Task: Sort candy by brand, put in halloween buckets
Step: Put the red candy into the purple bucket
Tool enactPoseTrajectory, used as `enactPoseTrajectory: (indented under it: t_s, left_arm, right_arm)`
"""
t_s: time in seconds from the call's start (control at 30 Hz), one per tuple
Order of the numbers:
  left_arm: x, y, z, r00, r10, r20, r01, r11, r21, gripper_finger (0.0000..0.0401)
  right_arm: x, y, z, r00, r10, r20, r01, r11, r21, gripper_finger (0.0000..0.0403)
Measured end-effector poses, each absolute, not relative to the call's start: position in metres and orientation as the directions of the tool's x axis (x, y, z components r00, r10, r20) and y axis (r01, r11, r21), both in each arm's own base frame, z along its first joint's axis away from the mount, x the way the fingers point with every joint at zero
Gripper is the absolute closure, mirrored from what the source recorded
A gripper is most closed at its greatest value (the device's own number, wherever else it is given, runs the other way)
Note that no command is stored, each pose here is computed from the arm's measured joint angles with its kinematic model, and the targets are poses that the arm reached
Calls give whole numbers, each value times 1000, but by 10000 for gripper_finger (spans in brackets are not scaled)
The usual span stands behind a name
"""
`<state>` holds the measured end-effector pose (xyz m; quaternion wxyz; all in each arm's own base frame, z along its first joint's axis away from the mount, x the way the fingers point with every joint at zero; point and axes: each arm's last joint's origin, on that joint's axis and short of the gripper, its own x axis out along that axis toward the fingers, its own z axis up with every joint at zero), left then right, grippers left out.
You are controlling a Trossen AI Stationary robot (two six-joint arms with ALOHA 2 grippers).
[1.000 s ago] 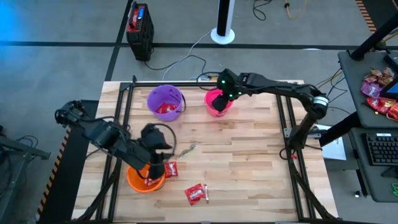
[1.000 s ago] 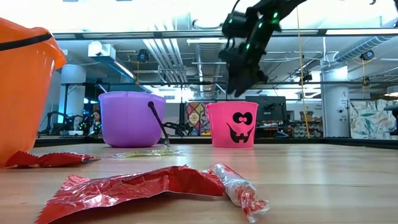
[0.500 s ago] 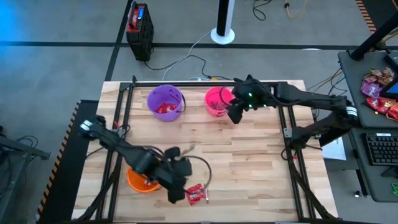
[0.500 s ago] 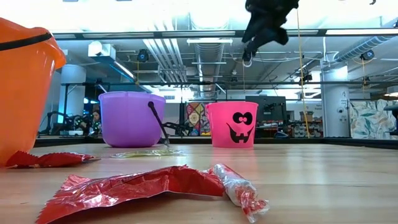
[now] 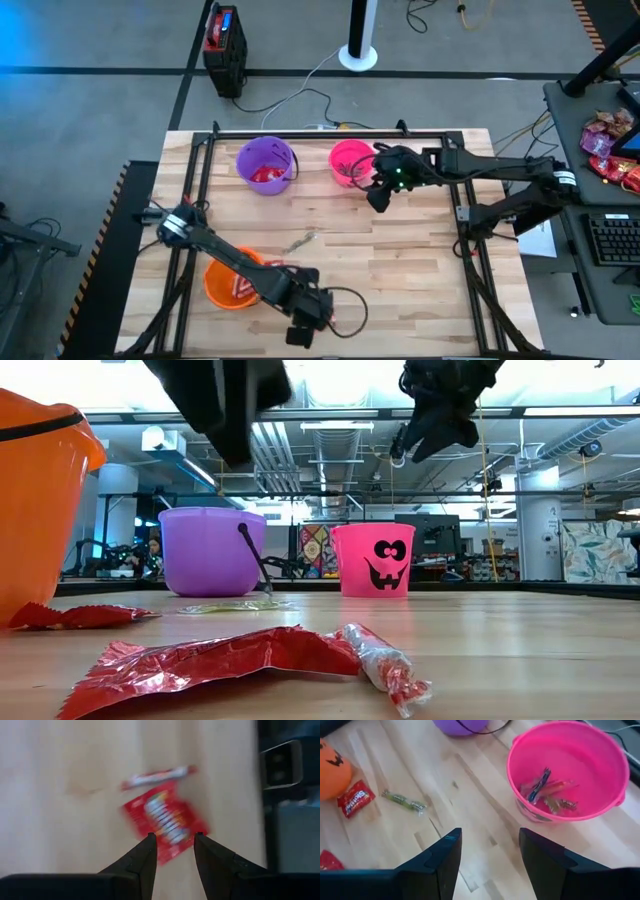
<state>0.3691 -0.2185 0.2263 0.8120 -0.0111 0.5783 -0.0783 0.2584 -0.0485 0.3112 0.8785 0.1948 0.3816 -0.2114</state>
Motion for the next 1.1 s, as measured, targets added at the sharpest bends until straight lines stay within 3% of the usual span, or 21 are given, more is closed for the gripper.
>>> enactPoseTrajectory:
  t_s: [0.2, 0.37, 0.57, 0.8, 1.1]
  left_arm:
    - [386, -228, 199, 336, -190, -923, 125, 980, -156, 288]
    - [391, -228, 198, 390, -191, -901, 134, 980, -150, 288]
    - [390, -218, 166, 365, -223, -904, 89, 975, -205, 288]
    - [388, -217, 166, 367, -216, -905, 63, 976, -207, 286]
    - [386, -218, 161, 388, -188, -902, 73, 982, -173, 244]
  right_arm:
    - [257, -48, 298, 593, -210, -777, 530, 829, 180, 211]
    - [256, -46, 291, 578, -202, -790, 529, 831, 175, 211]
    - [256, -44, 291, 578, -195, -792, 519, 837, 174, 211]
    - [257, -41, 294, 590, -190, -785, 508, 843, 177, 211]
    - [257, -41, 294, 591, -194, -783, 507, 844, 173, 211]
